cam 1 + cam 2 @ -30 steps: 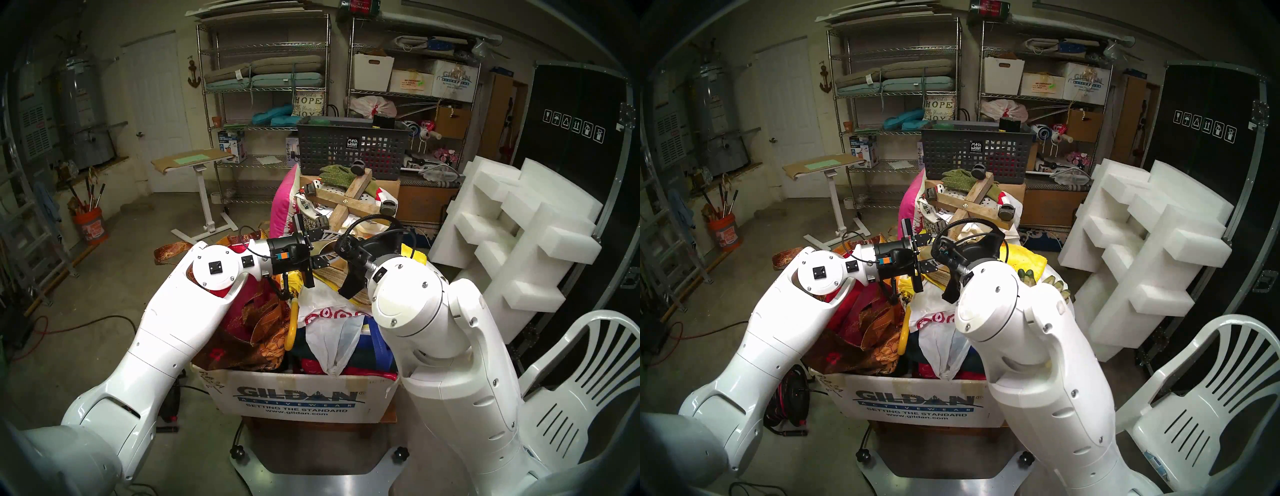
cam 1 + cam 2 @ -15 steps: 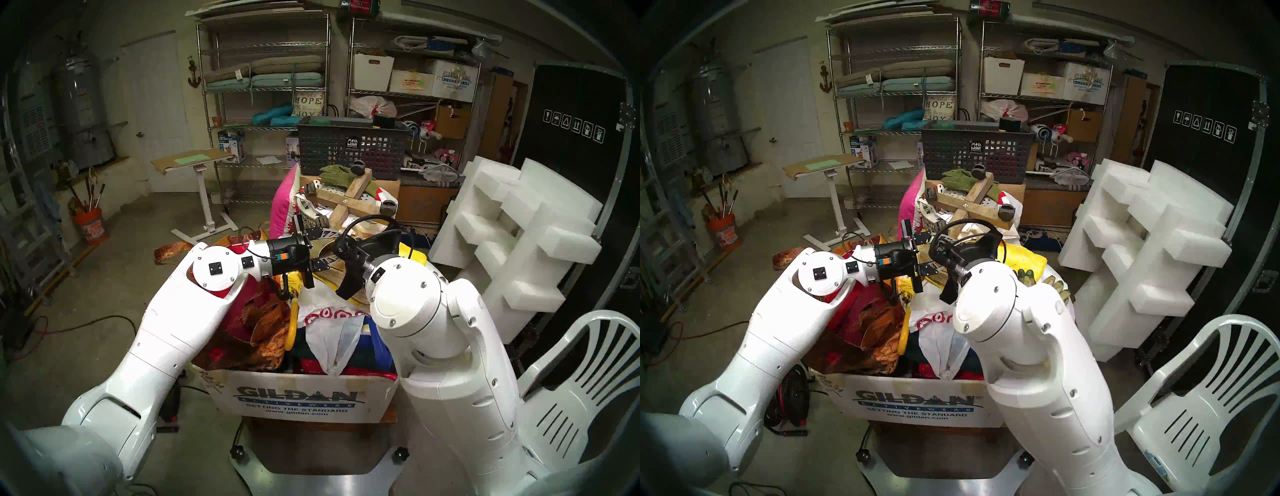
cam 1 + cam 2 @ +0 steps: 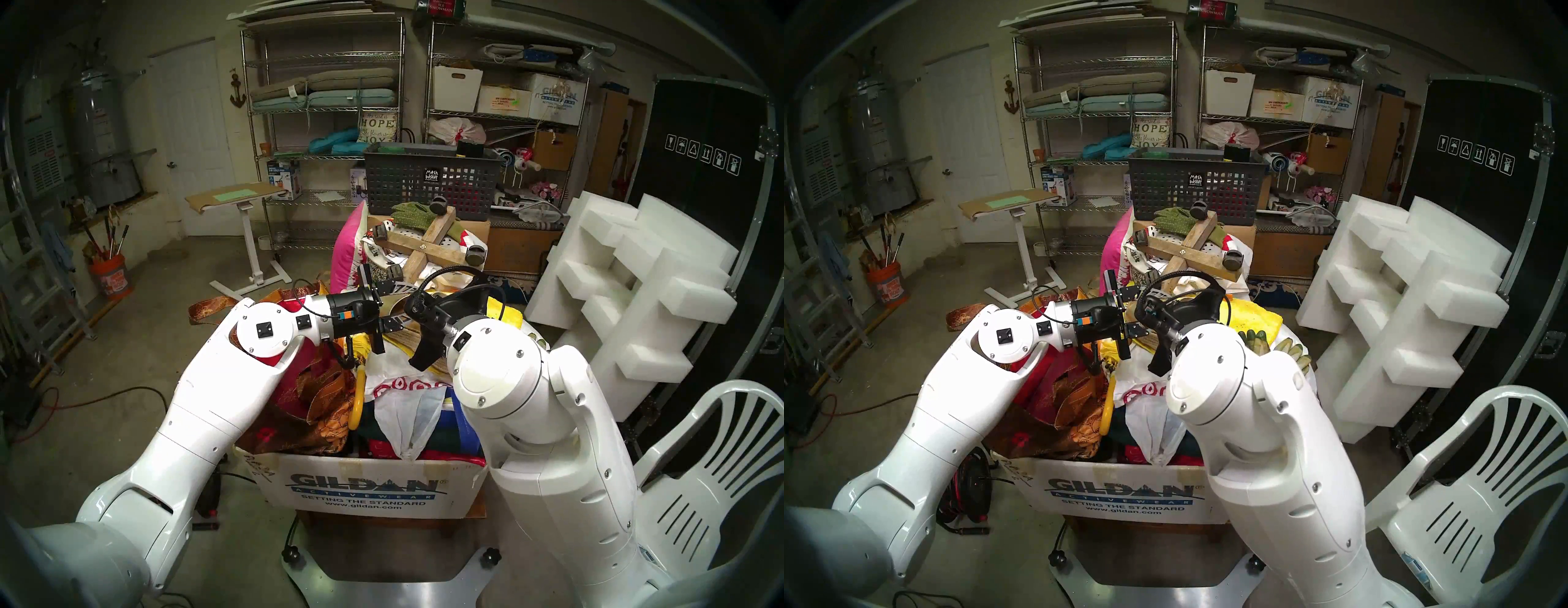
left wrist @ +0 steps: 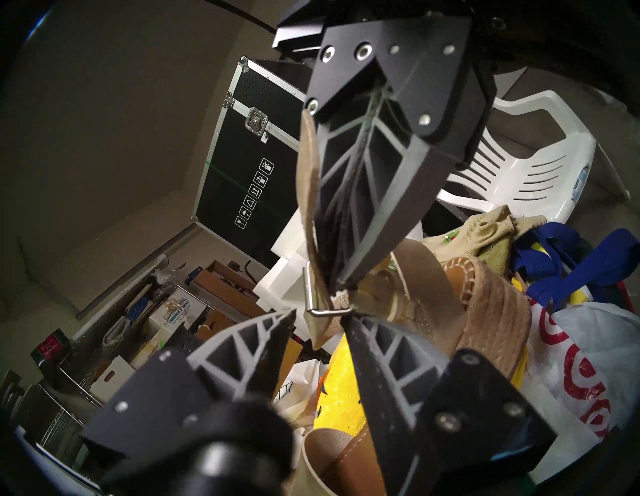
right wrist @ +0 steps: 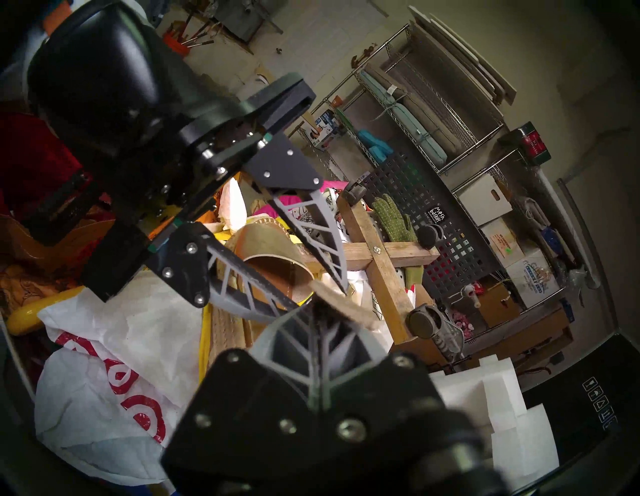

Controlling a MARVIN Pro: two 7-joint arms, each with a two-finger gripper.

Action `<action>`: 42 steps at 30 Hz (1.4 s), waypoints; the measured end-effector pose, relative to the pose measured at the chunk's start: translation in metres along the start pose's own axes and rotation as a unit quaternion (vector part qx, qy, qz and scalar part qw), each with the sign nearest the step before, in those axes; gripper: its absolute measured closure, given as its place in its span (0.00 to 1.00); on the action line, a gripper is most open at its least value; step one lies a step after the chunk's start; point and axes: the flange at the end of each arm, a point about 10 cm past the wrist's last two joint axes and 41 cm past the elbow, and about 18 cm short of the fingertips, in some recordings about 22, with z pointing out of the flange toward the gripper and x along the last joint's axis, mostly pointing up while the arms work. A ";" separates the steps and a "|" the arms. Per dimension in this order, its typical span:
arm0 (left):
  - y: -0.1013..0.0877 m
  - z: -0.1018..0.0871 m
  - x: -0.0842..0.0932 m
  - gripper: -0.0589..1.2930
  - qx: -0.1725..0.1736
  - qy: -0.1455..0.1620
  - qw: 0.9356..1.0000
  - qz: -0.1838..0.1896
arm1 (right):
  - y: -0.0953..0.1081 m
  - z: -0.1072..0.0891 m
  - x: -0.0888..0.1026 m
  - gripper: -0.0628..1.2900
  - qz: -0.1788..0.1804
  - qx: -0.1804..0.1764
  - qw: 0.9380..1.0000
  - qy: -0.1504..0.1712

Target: Unbuckle a shoe

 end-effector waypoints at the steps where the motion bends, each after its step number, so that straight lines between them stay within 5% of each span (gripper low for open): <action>1: 0.000 0.000 0.000 0.55 0.000 -0.002 1.000 0.000 | 0.000 -0.001 0.000 0.97 0.000 0.000 1.000 0.000; 24: -0.001 0.003 -0.005 0.62 -0.002 0.009 1.000 0.000 | -0.004 -0.001 0.002 0.97 -0.006 0.000 1.000 0.000; 26: -0.001 0.004 -0.004 0.70 -0.001 0.009 1.000 0.000 | -0.004 -0.001 0.002 0.97 -0.007 -0.001 1.000 0.000; 28: -0.002 0.004 -0.005 0.98 0.002 0.007 1.000 -0.001 | -0.003 0.000 0.002 0.97 -0.007 -0.002 1.000 -0.001; 42: 0.001 0.013 -0.024 0.97 0.027 -0.057 0.998 -0.012 | 0.014 0.003 -0.009 0.97 0.003 -0.027 0.999 -0.017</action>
